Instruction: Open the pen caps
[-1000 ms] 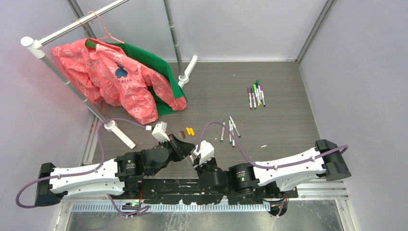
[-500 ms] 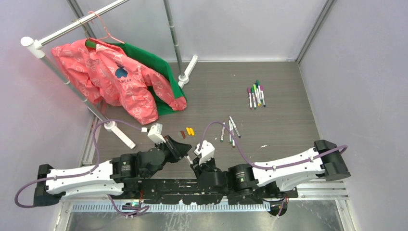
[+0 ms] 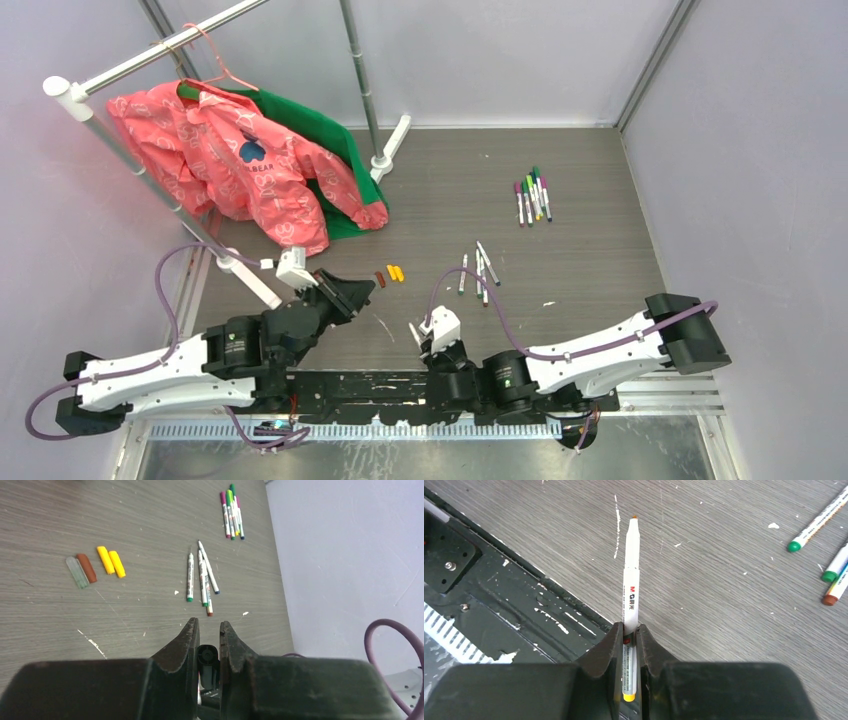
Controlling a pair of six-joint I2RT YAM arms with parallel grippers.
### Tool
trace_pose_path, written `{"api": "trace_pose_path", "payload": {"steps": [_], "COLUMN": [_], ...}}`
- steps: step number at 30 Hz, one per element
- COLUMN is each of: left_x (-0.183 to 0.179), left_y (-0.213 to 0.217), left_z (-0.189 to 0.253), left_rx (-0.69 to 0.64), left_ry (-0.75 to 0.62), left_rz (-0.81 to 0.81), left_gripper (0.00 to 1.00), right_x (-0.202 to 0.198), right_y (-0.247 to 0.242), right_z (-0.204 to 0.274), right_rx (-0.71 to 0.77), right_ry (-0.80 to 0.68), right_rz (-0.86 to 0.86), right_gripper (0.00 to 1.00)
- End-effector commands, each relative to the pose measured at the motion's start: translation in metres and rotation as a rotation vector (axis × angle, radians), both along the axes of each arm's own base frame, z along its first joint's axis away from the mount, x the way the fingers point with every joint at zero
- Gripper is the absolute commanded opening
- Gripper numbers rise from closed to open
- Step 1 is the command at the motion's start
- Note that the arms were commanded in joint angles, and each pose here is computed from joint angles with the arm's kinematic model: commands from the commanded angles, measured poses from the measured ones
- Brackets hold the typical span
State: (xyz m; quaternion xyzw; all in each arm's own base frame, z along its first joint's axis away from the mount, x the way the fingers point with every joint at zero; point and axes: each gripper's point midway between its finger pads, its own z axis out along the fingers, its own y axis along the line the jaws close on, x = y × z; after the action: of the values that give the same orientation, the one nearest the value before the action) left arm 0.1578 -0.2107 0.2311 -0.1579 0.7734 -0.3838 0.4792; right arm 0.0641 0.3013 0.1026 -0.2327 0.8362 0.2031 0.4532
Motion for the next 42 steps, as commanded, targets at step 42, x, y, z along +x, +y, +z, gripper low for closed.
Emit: {"api": "trace_pose_path", "payload": {"steps": [42], "left_x": [0.116], "left_y": [0.029], "left_z": [-0.191], "left_rx": [0.425], "left_ry": [0.533], "left_rz": [0.146], "left_gripper": [0.0], "right_x": [0.182], "right_y": [-0.13], "right_z": [-0.003], "right_rx": [-0.134], "right_ry": [0.155], "right_rz": [-0.515], "right_gripper": [0.01]}}
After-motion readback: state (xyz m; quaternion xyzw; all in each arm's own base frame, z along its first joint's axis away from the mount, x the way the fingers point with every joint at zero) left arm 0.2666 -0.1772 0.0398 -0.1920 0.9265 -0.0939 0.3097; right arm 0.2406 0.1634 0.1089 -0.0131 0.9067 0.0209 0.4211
